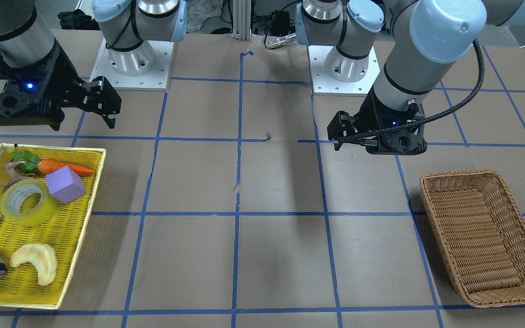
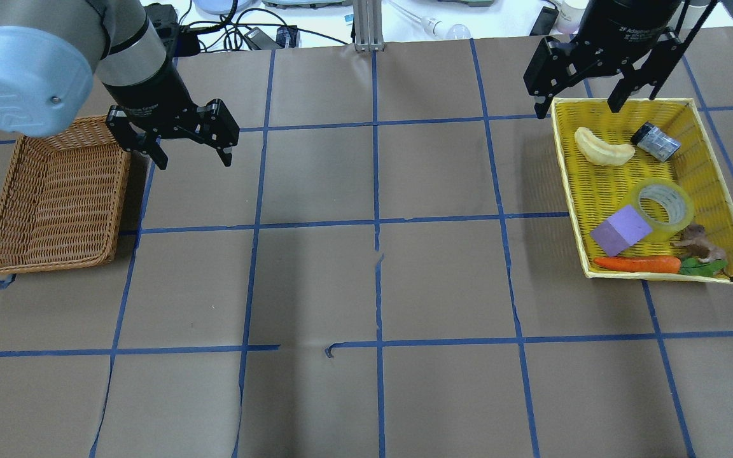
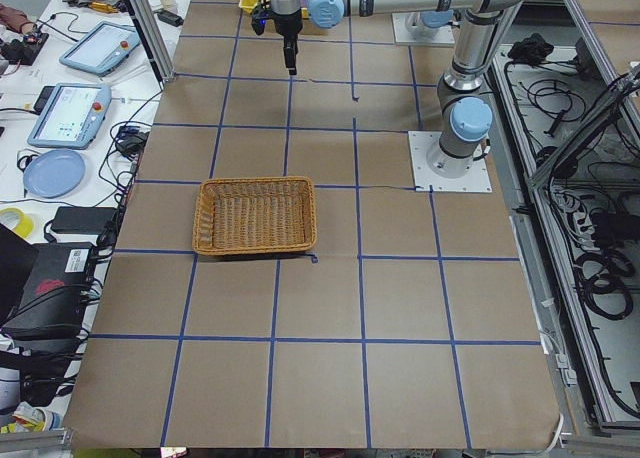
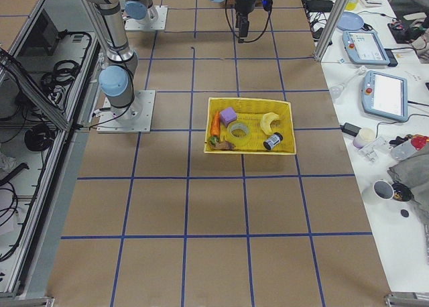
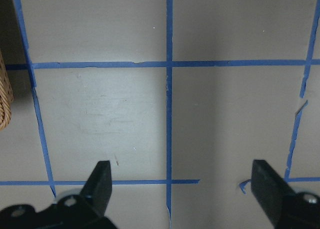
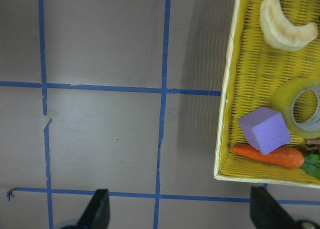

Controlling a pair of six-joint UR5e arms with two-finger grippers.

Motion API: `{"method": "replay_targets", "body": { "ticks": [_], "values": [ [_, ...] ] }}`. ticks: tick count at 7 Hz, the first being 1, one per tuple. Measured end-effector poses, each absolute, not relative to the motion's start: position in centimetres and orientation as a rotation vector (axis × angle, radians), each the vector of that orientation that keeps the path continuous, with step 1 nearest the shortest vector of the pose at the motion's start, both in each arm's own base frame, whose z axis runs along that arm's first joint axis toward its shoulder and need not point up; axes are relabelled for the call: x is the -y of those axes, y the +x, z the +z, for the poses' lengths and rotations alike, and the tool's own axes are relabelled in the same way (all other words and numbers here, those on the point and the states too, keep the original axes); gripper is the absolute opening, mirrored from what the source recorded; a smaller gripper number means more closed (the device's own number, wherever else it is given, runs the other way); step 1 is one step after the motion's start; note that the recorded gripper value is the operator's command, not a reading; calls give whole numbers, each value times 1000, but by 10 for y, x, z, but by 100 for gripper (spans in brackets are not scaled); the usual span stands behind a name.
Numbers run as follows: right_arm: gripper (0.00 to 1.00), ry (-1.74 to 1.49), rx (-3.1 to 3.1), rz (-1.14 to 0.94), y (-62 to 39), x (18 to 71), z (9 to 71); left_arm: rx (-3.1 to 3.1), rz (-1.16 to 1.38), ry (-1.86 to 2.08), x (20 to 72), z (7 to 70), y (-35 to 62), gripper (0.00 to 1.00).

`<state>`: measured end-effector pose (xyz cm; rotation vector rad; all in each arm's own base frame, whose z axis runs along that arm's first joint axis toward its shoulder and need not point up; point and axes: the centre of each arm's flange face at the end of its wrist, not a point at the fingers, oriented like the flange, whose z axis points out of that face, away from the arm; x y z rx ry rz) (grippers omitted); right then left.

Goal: Transfer tape with both arms

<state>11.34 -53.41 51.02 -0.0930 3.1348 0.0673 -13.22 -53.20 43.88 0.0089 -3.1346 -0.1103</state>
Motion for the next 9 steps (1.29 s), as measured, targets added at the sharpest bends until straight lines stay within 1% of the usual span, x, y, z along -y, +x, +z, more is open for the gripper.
{"method": "replay_targets", "body": {
  "ticks": [9],
  "values": [
    [100, -91, -3141, 95, 112, 533, 507, 3143, -78, -7, 529, 448, -137, 100]
  ]
}}
